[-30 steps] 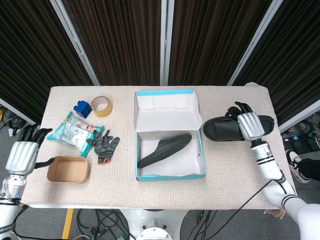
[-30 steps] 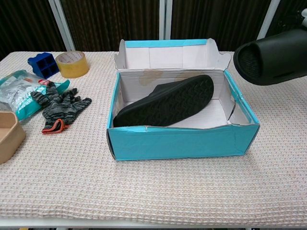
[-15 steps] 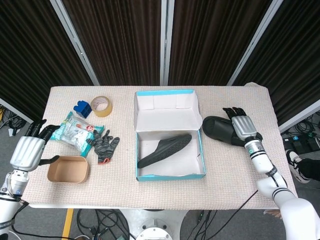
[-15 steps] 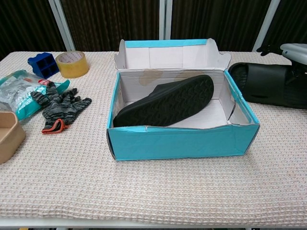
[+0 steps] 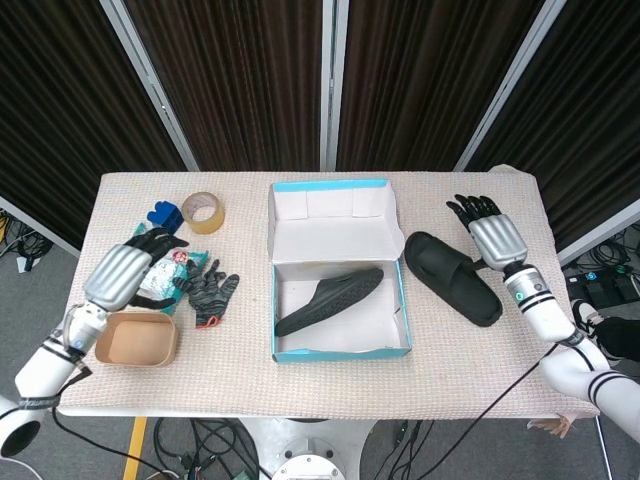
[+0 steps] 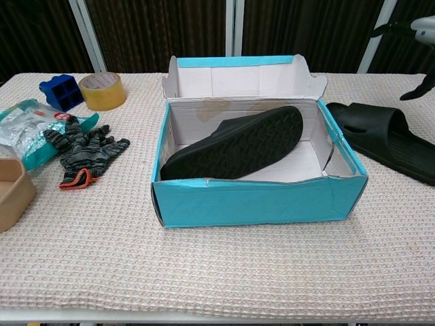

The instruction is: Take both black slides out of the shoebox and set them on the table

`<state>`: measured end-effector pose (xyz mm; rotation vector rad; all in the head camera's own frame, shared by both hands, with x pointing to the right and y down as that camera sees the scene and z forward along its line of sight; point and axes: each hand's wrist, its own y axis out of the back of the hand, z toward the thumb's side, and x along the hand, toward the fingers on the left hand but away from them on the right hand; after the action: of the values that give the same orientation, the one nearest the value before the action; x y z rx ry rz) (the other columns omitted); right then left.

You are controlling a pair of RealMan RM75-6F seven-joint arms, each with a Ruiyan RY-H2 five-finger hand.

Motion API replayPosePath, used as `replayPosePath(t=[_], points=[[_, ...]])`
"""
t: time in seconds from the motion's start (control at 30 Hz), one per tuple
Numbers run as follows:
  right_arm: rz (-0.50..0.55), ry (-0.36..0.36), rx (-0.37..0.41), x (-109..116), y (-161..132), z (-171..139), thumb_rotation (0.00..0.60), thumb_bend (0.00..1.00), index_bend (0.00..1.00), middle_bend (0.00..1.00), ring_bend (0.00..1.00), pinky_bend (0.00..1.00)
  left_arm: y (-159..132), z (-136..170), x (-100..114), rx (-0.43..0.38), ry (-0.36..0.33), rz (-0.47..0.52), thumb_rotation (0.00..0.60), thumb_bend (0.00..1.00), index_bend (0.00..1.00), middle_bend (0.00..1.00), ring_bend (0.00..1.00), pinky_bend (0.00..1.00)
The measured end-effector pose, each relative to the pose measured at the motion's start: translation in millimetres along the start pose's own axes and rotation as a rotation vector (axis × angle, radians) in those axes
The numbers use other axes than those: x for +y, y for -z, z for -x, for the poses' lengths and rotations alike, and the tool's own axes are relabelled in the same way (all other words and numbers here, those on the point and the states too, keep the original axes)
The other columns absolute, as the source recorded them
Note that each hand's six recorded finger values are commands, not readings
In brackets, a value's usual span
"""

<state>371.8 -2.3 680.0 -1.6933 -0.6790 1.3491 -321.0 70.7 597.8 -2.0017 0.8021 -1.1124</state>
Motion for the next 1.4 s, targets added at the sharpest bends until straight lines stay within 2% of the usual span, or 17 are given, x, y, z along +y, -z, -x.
replayPosePath(t=[0.13,0.27,0.47,0.73,0.97,1.07,1.2,1.4], points=[[-0.026,0.083,-0.032,35.1,8.2,-8.1,0.6,0.0,0.0,0.0,0.0,0.0,-29.4,-36.2,-7.5,-0.06,0.05,0.078,0.6,0.0,0.28,0.35,0.27,0.38],[-0.021,0.151,-0.066,54.0,14.5,-14.9,0.6,0.0,0.0,0.0,0.0,0.0,-59.6,-66.8,-23.5,-0.099,0.119,0.165,0.6,0.0,0.29,0.36,0.28,0.4],[-0.02,0.166,-0.091,58.6,21.4,-21.3,0.6,0.0,0.0,0.0,0.0,0.0,-95.4,-93.5,-49.1,-0.128,0.194,0.235,0.6,0.0,0.3,0.36,0.28,0.42],[-0.016,0.167,-0.099,55.2,25.8,-22.8,0.6,0.0,0.0,0.0,0.0,0.0,-130.7,-97.7,-72.9,-0.166,0.24,0.188,0.6,0.0,0.26,0.35,0.3,0.42],[-0.01,0.167,-0.106,53.4,31.1,-25.8,0.6,0.0,0.0,0.0,0.0,0.0,-141.8,-104.1,-103.1,-0.104,0.29,0.185,0.6,0.0,0.18,0.3,0.3,0.42],[-0.003,0.17,-0.109,53.4,33.6,-27.5,0.6,0.0,0.0,0.0,0.0,0.0,-140.8,-106.6,-114.1,-0.06,0.302,0.173,0.6,0.0,0.15,0.26,0.25,0.41],[0.004,0.171,-0.111,52.4,36.3,-29.7,0.6,0.0,0.0,0.0,0.0,0.0,-141.9,-108.0,-125.6,-0.017,0.317,0.144,0.6,0.0,0.1,0.23,0.23,0.38],[0.015,0.176,-0.114,50.8,40.6,-33.8,0.6,0.0,0.0,0.0,0.0,0.0,-153.7,-111.5,-134.3,0.007,0.336,0.157,0.6,0.0,0.1,0.23,0.23,0.38]])
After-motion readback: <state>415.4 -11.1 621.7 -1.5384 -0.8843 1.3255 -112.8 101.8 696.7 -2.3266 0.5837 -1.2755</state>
